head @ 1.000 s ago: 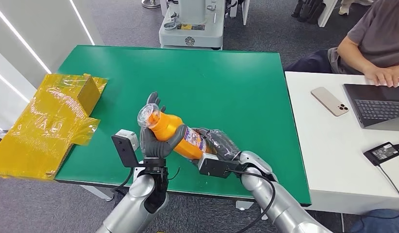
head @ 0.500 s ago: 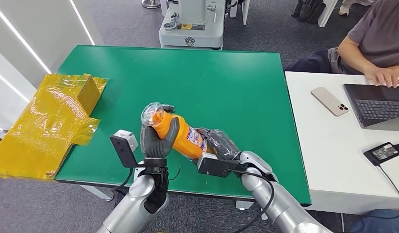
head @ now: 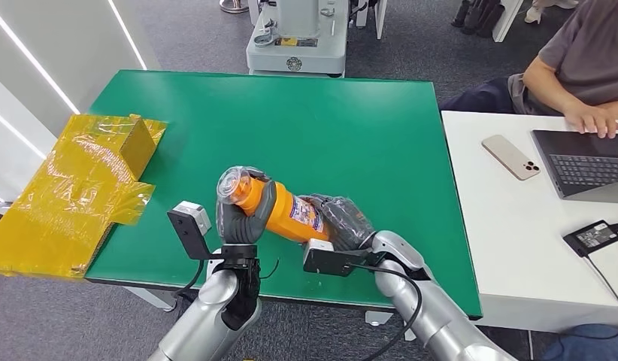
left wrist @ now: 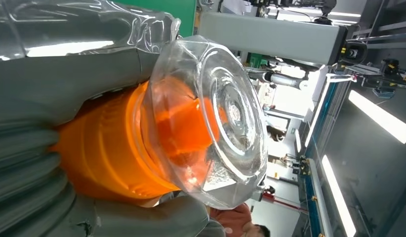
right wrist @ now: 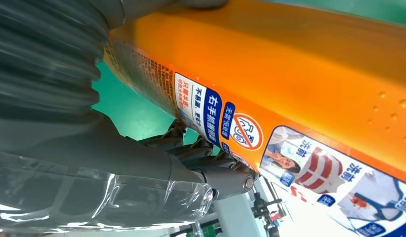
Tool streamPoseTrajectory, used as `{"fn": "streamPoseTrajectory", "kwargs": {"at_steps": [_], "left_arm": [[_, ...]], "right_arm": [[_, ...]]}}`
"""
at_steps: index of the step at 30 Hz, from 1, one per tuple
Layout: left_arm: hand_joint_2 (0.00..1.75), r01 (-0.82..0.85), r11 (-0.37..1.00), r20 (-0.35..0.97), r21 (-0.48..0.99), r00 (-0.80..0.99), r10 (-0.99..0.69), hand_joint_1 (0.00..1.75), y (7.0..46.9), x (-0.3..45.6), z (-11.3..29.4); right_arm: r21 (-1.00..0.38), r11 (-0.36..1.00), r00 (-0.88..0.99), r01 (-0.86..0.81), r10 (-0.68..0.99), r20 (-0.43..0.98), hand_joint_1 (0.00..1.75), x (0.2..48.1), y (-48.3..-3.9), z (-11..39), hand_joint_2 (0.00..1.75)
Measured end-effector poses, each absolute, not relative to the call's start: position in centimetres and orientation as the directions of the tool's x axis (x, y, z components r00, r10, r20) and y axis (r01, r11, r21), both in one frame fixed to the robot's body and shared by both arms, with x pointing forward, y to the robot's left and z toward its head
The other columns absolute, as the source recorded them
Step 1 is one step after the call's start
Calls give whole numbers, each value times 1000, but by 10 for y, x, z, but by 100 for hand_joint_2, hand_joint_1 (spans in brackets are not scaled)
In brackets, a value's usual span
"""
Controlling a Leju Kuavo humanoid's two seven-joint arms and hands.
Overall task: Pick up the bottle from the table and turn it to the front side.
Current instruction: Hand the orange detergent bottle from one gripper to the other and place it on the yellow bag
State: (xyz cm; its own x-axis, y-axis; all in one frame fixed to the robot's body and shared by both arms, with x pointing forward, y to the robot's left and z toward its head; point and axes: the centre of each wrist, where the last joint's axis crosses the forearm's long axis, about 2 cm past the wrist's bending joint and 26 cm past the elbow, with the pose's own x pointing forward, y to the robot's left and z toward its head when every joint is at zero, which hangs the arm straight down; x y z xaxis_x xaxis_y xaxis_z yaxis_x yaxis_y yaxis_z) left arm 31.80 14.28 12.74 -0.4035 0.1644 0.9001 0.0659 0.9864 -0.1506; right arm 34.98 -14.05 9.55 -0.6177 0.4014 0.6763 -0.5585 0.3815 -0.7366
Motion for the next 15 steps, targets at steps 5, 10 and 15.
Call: {"fn": "streamPoseTrajectory", "kwargs": {"at_steps": [5,10,15], "left_arm": [[175,65,986,899,-152,-406,165,175,143,318,128],[175,64,986,897,-151,-410,164,175,143,319,129],[175,62,987,894,-151,-418,163,175,144,320,130]], "right_arm": [[-741,415,-628,-529,396,670,0,352,-141,100,175],[-719,477,-622,-505,376,687,0,352,-141,103,175],[-693,533,-620,-485,349,702,0,351,-141,104,175]]}}
